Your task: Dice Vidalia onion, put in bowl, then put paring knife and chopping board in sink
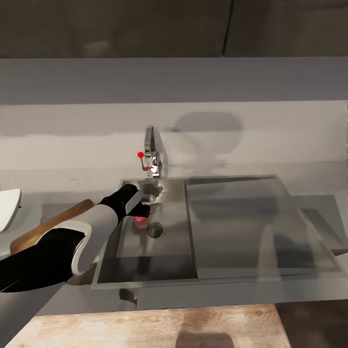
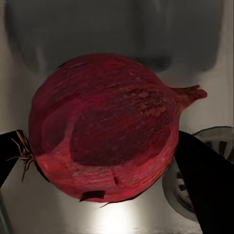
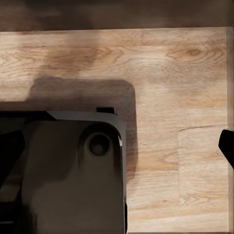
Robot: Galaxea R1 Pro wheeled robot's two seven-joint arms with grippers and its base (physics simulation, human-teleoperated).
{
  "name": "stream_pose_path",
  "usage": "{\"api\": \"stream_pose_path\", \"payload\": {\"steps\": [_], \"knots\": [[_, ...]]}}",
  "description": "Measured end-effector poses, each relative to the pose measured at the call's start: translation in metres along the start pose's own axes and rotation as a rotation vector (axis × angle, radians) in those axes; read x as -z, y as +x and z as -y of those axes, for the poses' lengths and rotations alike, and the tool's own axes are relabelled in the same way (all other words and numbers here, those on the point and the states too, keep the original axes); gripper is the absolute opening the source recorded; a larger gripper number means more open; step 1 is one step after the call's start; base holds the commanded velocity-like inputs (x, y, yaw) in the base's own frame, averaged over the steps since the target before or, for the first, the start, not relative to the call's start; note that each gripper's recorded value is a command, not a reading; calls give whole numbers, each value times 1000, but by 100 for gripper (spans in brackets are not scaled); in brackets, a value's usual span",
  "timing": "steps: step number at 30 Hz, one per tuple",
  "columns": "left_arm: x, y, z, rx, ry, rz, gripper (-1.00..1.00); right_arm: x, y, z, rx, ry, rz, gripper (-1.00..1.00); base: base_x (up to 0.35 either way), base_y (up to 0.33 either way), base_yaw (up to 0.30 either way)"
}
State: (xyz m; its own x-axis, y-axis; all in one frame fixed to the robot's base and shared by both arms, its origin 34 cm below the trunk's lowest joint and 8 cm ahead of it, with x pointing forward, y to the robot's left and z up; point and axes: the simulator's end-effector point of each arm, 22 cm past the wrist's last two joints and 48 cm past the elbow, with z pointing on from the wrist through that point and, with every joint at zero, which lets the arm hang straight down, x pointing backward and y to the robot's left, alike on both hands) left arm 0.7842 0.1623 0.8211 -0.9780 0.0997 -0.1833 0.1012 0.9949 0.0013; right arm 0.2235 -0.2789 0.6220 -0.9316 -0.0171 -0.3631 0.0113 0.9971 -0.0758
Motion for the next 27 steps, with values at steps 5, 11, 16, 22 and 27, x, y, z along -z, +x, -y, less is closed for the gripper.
{"api": "stream_pose_path", "payload": {"steps": [5, 11, 16, 22, 27], "knots": [[5, -3, 0, 0, 0, 9, -100, 0, -3, 0, -2, 1, 7, 100, -321, 0, 0], [12, -7, 0, 0, -1, 24, -100, 0, -7, -1, -2, -1, 17, 100, -194, 0, 0], [23, -20, 2, -2, 2, 60, -100, 0, -10, -2, -2, -3, 25, 100, -20, 0, 0], [48, -51, 7, -1, 15, 160, -100, -1, -13, -3, 0, -5, 35, 100, -2, 0, 0], [82, -78, 19, -2, 46, 297, -100, -1, -17, -3, -1, -4, 43, 100, 0, 0, 0]]}}
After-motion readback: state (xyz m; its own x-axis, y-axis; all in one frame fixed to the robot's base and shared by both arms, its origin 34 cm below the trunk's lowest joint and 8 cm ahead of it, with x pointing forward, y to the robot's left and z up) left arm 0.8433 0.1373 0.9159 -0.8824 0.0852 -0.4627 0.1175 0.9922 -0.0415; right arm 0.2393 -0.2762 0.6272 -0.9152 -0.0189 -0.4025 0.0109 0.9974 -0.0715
